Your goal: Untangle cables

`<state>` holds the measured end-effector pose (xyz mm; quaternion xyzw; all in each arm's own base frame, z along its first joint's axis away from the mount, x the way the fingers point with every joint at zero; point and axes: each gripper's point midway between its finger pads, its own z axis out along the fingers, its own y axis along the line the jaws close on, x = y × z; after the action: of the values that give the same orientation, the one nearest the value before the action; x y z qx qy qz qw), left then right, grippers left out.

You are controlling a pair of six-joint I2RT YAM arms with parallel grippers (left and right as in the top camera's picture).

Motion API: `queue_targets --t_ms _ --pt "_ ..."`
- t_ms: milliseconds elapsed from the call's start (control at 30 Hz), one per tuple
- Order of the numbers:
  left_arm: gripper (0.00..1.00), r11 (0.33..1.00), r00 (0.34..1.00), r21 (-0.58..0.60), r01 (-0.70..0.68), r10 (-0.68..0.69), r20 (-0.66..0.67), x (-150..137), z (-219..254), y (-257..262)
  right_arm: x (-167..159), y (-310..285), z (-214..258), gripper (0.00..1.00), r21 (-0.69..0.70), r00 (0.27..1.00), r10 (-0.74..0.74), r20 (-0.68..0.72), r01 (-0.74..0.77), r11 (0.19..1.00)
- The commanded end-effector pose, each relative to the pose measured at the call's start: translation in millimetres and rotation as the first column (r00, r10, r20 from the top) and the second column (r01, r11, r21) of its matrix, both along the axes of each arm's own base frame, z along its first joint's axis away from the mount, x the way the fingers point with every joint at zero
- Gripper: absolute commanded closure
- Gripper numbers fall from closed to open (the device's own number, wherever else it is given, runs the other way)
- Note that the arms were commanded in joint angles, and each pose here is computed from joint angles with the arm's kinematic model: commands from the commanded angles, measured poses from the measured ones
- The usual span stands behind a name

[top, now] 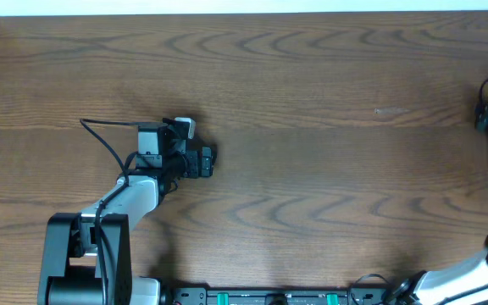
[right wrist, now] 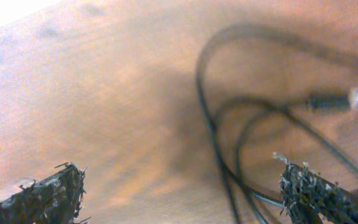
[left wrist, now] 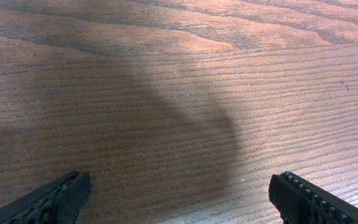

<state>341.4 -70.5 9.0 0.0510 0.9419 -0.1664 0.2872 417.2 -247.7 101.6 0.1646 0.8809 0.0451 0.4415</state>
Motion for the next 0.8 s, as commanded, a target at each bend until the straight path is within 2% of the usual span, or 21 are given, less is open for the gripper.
queue_targets --t_ms 0,233,433,633,767 --pt "0.03 0.998 0.988 0.043 -0.050 0.055 -0.143 -31.7 -37.8 12.8 1.9 33.9 71.9 0.01 -0.078 0.997 0.030 0.068 -0.025 0.997" --pt "0.03 0.998 0.991 0.041 -0.050 0.055 -0.125 -27.9 -35.9 12.7 -11.3 141.8 102.9 0.01 -0.012 0.971 0.237 0.020 -0.236 0.972" --pt "0.03 0.998 0.991 0.041 -0.050 0.055 -0.125 -27.9 -35.9 12.7 -24.9 253.0 93.5 0.01 0.151 0.857 0.515 -0.010 -0.508 0.848" --pt "0.03 0.998 0.991 0.041 -0.050 0.055 -0.126 -27.9 -35.9 12.7 -43.8 316.5 81.3 0.01 0.208 0.761 0.645 -0.070 -0.621 0.756" --pt "0.04 0.998 0.991 0.041 -0.050 0.055 -0.126 -27.9 -35.9 12.7 -51.8 337.6 77.4 0.01 0.214 0.723 0.684 -0.094 -0.656 0.723"
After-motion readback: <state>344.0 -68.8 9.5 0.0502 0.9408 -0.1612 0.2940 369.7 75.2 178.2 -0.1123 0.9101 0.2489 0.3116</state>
